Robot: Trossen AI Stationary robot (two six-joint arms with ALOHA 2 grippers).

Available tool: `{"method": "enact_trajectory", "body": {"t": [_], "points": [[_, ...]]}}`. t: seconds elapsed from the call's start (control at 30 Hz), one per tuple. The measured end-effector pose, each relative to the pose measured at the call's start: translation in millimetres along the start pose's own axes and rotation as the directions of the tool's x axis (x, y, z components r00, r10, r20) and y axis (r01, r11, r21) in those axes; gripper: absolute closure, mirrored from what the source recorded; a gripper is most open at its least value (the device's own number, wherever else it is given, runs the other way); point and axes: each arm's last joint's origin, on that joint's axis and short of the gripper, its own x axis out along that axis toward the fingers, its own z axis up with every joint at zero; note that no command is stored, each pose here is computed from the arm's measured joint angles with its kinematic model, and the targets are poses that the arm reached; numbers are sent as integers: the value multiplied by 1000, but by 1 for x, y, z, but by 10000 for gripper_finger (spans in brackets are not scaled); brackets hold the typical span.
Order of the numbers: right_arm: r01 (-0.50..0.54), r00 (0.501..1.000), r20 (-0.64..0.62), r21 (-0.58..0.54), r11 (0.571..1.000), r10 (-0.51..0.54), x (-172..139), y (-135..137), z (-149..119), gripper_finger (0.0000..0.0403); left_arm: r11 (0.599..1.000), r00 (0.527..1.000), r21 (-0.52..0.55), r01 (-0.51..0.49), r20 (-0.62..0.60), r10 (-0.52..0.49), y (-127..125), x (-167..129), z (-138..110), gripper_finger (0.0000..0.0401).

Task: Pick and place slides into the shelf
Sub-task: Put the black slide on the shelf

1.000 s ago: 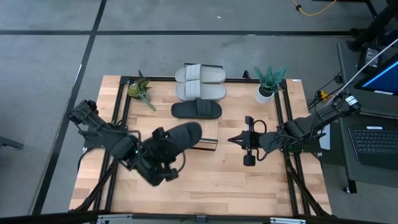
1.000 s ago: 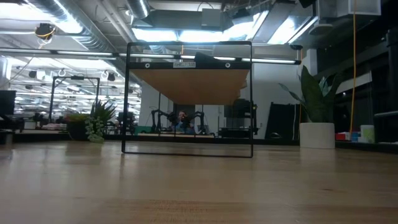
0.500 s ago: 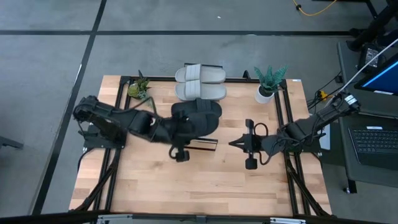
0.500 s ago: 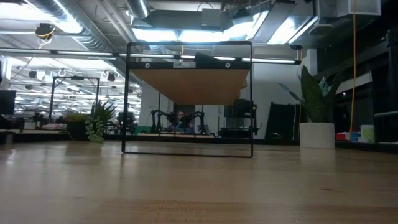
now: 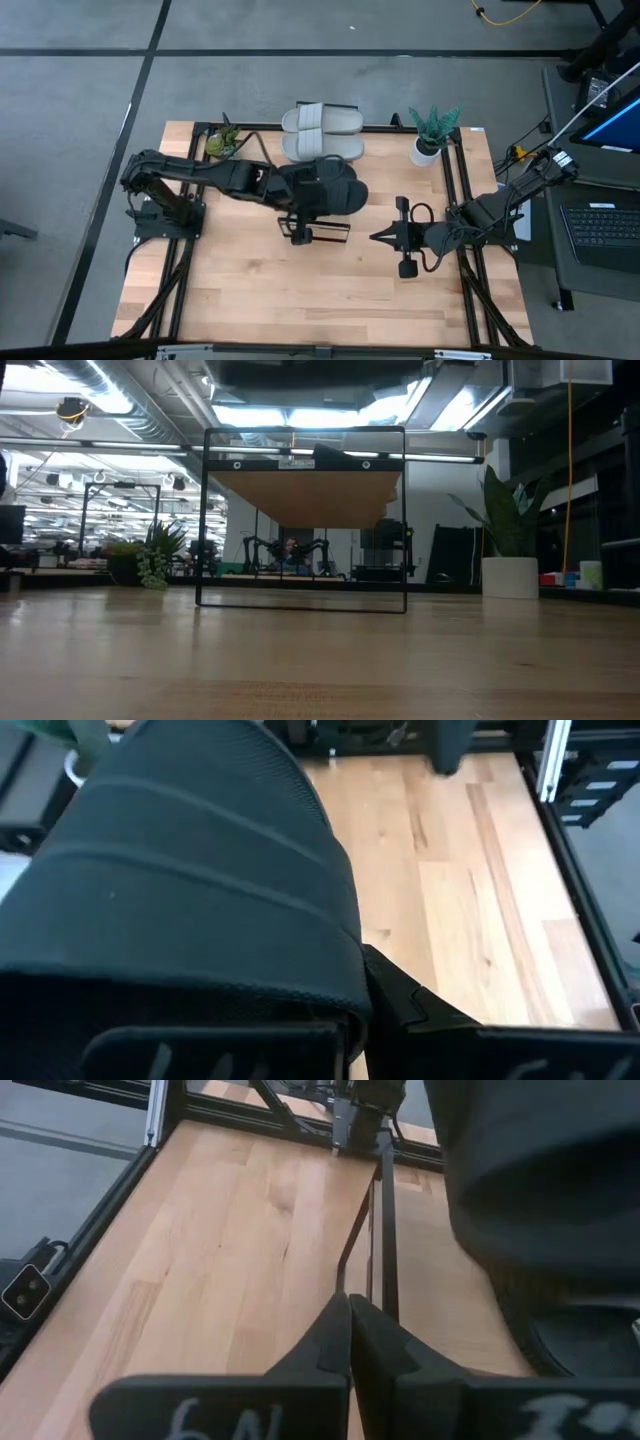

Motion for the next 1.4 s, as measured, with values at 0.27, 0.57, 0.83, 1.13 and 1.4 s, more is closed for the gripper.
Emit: {"method": "enact_trajectory", "body": {"t": [0.27,0.57,0.83,1.13,1.4], "points": [[0,1000,0,0,1000,0,0,0,0,400,990,991,-57,130,-35,-132,22,18,-13,400],[0,1000,0,1,1000,0,0,0,0,400,974,980,-136,182,-51,-190,39,37,-32,400],[0,1000,0,-1,1000,0,0,0,0,400,947,966,-213,241,-40,-255,42,43,-37,400],[-1,1000,0,0,1000,1,0,0,0,400,938,971,-266,222,-30,-238,51,43,-36,394],[-1,1000,0,0,1000,1,0,0,0,400,922,970,-319,220,-29,-241,54,43,-36,396]]}}
